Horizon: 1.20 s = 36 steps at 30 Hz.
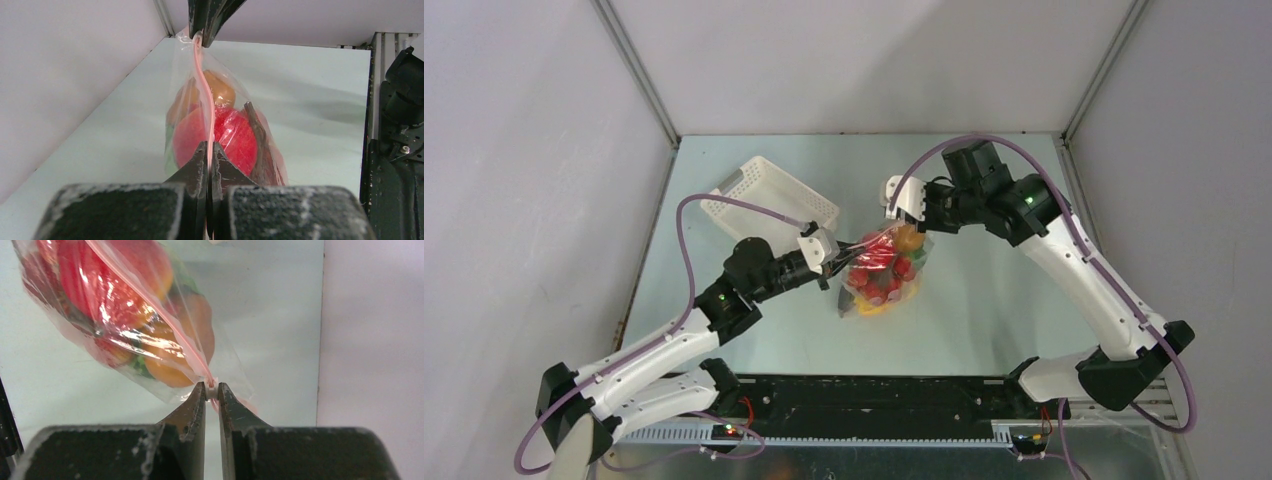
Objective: Place the food in the zip-top bag and seal the zipper
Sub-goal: Zip the zipper food storage bag, then place the zipper food storage bag at the center of the board.
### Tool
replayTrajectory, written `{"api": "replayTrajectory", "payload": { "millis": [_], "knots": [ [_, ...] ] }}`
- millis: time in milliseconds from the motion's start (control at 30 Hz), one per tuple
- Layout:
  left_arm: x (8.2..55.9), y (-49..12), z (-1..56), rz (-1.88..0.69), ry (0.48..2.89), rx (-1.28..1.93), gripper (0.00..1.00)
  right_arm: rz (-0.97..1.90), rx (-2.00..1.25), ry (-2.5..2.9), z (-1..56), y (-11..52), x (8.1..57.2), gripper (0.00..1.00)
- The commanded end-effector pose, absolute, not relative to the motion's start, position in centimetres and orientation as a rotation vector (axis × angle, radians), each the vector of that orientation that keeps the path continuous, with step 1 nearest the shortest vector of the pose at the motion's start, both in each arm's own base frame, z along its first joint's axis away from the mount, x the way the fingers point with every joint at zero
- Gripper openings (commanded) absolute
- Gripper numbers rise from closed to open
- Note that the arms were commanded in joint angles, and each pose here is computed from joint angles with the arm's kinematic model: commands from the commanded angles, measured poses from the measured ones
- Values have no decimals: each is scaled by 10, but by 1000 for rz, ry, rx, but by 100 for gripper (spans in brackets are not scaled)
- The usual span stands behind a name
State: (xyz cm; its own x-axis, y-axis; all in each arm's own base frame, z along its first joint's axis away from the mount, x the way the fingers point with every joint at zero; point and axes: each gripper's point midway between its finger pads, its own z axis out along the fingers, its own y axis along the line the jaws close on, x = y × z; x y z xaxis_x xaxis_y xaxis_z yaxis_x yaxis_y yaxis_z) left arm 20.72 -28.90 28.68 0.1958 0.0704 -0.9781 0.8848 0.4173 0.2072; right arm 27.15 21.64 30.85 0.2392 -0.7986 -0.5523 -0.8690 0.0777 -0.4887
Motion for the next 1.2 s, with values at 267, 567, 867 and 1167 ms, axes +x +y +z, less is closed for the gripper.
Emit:
{"api": "replayTrajectory", "payload": {
  "millis": [267,567,867,1167],
  "knots": [
    [204,-280,299,-698,1206,979,0,-120,-1510,1564,347,160,312,6],
    [205,-277,299,-671,1204,979,0,-100,-1456,1594,348,141,313,6],
    [207,-275,301,-654,1195,974,0,-62,-1410,1585,352,139,311,0],
    [240,-291,320,-607,1243,915,98,-87,-1101,1586,383,141,350,0]
  ]
}}
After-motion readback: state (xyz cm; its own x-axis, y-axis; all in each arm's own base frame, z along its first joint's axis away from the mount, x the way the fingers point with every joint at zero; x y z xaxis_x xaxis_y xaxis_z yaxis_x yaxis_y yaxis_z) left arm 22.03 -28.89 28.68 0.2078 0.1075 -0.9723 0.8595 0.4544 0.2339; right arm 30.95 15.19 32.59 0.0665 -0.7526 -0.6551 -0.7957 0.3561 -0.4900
